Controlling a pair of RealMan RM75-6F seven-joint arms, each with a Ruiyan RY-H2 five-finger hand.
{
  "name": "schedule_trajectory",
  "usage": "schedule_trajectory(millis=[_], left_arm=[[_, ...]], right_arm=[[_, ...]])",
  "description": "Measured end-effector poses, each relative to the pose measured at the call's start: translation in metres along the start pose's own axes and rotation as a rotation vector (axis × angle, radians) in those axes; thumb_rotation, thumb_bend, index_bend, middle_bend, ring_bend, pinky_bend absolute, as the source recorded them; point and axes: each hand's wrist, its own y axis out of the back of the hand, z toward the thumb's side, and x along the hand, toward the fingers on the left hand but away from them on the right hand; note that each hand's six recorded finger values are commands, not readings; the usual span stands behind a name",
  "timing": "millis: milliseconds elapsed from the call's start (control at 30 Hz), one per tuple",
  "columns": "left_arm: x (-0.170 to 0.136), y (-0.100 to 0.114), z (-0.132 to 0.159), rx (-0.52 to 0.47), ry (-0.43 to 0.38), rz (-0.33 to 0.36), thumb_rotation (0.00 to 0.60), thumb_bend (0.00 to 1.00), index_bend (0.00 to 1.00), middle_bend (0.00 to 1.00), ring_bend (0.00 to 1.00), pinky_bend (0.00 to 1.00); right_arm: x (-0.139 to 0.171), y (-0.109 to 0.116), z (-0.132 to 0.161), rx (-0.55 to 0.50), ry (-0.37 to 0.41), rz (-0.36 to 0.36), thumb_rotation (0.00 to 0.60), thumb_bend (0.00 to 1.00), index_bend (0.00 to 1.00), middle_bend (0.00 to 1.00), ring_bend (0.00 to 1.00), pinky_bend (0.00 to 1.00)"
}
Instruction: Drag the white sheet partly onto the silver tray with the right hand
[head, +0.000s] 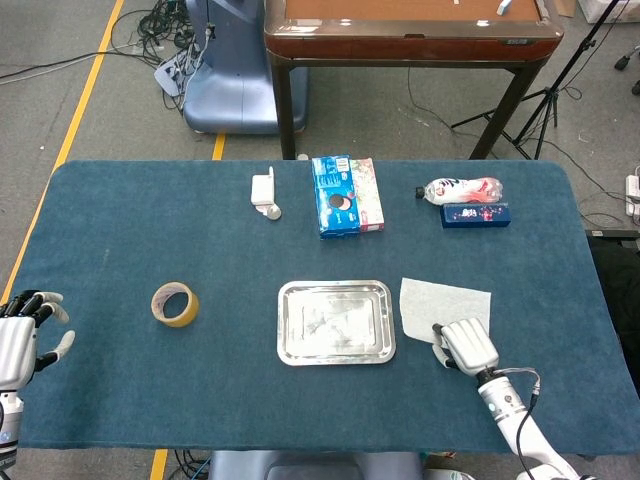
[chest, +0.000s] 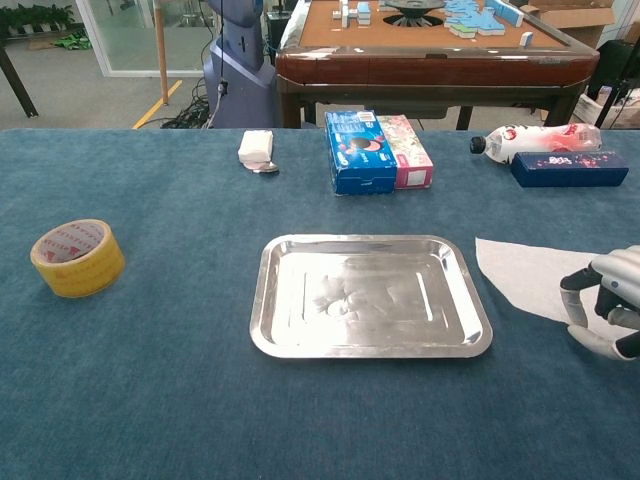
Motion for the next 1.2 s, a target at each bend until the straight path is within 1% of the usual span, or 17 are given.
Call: schedule_trajectory(millis=[333, 600, 733, 967, 1200], left_arm=[[0.0, -0.001, 0.0, 0.0, -0.001, -0.004, 0.6, 0.25, 0.56, 0.36, 0.23, 0.32], [0.0, -0.001, 0.0, 0.001, 0.001, -0.003, 0.6, 0.25, 0.56, 0.36, 0.23, 0.32], [0.0, 0.0, -0.001, 0.0, 0.004, -0.001, 0.6, 0.25, 0.56, 0.36, 0.23, 0.32], [0.001, -0.001, 0.0, 0.003, 0.003, -0.003, 0.6, 0.25, 0.56, 0.36, 0.23, 0.32], [0.0, -0.001, 0.001, 0.005, 0.001, -0.005, 0.6, 0.25, 0.56, 0.36, 0.23, 0.32]], right_arm=[[0.0, 0.001, 0.0, -0.005, -0.003, 0.002, 0.6, 0.76, 0.58, 1.0, 1.0, 1.0], [0.001, 0.008, -0.001, -0.012, -0.004, -0.016, 0.6, 0.77, 0.58, 1.0, 1.0, 1.0], [0.0, 0.018, -0.003, -0.023, -0.007, -0.04, 0.6, 0.78, 0.58, 1.0, 1.0, 1.0], [0.001, 0.044, -0.003, -0.039, 0.001, -0.083, 0.6, 0.78, 0.58, 1.0, 1.0, 1.0], [-0.002, 0.067, 0.003, -0.037, 0.029, -0.098, 0.6, 0.79, 0.58, 1.0, 1.0, 1.0]])
